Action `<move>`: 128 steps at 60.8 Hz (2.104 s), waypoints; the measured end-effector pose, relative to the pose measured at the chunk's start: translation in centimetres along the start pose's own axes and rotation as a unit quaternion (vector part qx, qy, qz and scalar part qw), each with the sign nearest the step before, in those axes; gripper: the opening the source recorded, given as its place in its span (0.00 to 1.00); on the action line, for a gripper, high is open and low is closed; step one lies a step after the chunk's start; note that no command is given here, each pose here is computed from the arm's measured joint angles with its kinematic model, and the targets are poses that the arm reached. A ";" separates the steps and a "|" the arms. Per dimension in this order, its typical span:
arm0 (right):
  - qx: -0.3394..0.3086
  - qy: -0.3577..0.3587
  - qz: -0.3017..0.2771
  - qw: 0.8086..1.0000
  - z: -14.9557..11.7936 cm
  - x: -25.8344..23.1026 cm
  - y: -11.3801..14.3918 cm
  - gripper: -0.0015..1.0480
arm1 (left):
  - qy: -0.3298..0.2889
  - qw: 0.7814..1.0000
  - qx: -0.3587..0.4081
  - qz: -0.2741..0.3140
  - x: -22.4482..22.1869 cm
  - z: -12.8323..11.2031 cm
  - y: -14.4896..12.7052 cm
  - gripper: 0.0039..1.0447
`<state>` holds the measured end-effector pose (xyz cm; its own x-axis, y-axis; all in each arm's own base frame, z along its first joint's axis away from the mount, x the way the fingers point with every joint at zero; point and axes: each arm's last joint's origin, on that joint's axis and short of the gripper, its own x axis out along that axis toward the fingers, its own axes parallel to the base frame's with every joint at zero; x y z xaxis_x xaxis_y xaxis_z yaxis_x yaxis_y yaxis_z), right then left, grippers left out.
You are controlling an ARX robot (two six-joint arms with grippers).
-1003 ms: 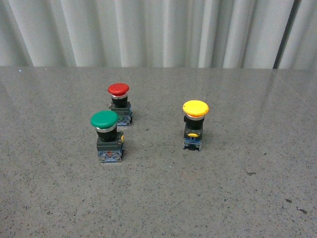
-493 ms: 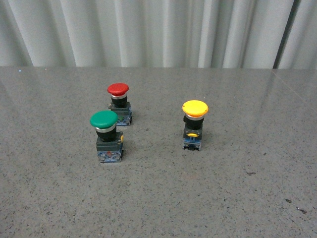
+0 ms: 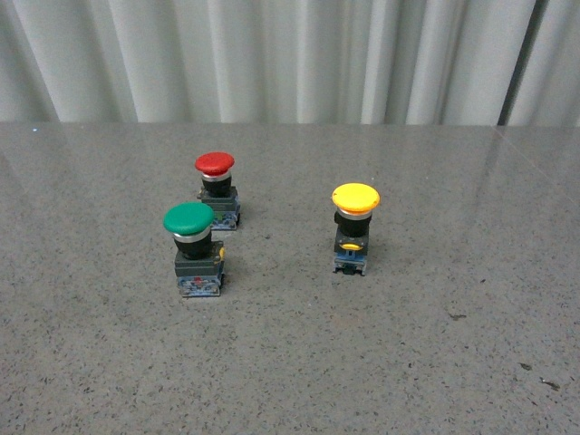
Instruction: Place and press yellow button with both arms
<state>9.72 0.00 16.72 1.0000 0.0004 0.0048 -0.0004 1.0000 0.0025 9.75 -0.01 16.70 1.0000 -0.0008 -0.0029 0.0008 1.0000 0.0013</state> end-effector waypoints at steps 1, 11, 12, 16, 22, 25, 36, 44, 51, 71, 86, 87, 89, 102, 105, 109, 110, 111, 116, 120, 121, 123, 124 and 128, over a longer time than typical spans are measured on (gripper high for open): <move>0.000 0.000 0.000 1.000 0.0 0.0 0.0 0.94 | 0.000 1.000 0.000 0.000 0.0 0.0 0.0 0.01; 0.000 0.000 0.000 1.000 0.0 0.0 0.0 0.94 | -0.001 1.000 -0.001 0.000 0.0 0.0 0.0 0.25; 0.000 0.000 0.000 1.000 0.0 0.0 0.0 0.94 | -0.001 1.000 -0.001 0.000 0.0 0.0 0.0 0.27; 0.000 0.000 0.000 1.000 0.0 0.0 0.0 0.94 | -0.001 1.000 -0.001 0.000 0.0 0.0 0.0 0.35; 0.000 0.000 0.000 1.000 0.0 0.0 0.0 0.94 | -0.001 1.000 0.000 0.000 0.0 0.0 0.0 0.58; 0.000 0.000 0.000 1.000 0.0 0.0 0.0 0.94 | -0.001 1.000 0.000 0.000 0.0 0.0 0.0 0.67; 0.000 0.000 0.000 1.000 0.0 0.0 0.0 0.94 | -0.001 1.000 0.000 0.000 0.0 0.0 0.0 0.95; 0.006 0.017 0.010 1.000 -0.1 0.0 0.0 0.94 | -0.001 1.000 0.000 0.000 0.0 0.0 0.0 0.94; 0.021 0.031 0.083 0.996 2.4 2.2 0.9 0.94 | -0.001 1.000 0.000 0.000 0.0 0.0 0.0 0.94; -0.012 0.006 0.192 0.981 8.9 14.4 9.1 0.94 | -0.001 1.000 0.000 0.000 0.0 0.0 0.0 0.94; -0.021 0.099 0.220 0.970 5.0 19.6 14.7 0.94 | -0.001 1.000 0.000 0.000 0.0 0.0 0.0 0.94; -0.023 0.107 0.220 0.969 4.6 19.7 14.8 0.94 | -0.001 1.000 0.000 0.000 0.0 0.0 0.0 0.94; -0.025 0.121 0.221 0.967 3.9 19.8 15.0 0.92 | -0.001 1.000 0.000 0.000 0.0 0.0 0.0 0.94; -0.028 0.130 0.223 0.966 3.4 20.3 15.5 0.50 | -0.001 1.000 0.000 0.000 0.0 0.0 0.0 0.94; -0.029 0.134 0.223 0.965 3.3 20.6 15.7 0.42 | -0.001 1.000 0.000 0.000 0.0 0.0 0.0 0.94; -0.030 0.138 0.222 0.965 3.1 20.8 15.8 0.33 | -0.001 1.000 0.000 0.000 0.0 0.0 0.0 0.94; -0.030 0.138 0.222 0.965 3.1 20.8 15.8 0.31 | -0.001 1.000 0.000 0.000 0.0 0.0 0.0 0.94; -0.030 0.139 0.222 0.965 3.1 20.8 15.8 0.28 | -0.001 1.000 0.000 0.000 0.0 0.0 0.0 0.94; -0.031 0.141 0.221 0.965 2.9 21.2 16.0 0.12 | -0.001 1.000 0.000 0.000 0.0 0.0 0.0 0.94; -0.032 0.143 0.222 0.964 2.7 21.3 16.3 0.01 | -0.001 1.000 0.000 0.000 0.0 0.0 0.0 0.94; -0.033 0.143 0.222 0.964 2.7 21.4 16.3 0.01 | -0.001 1.000 0.000 0.000 0.0 0.0 0.0 0.94; -0.033 0.145 0.224 0.963 2.5 21.4 16.4 0.02 | -0.001 1.000 0.000 0.000 0.0 0.0 0.0 0.94; -0.034 0.147 0.224 0.963 2.4 21.4 16.5 0.02 | -0.001 1.000 0.000 0.000 0.0 0.0 0.0 0.94; -0.036 0.153 0.226 0.961 2.0 21.4 16.8 0.02 | -0.001 1.000 0.000 0.000 0.0 0.0 0.0 0.94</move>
<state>31.13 16.83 18.88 0.8526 0.4239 -0.3055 -0.4454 0.8953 -0.0008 9.75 -0.01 16.72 1.0000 -0.0004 -0.0006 0.0004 1.0000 0.0006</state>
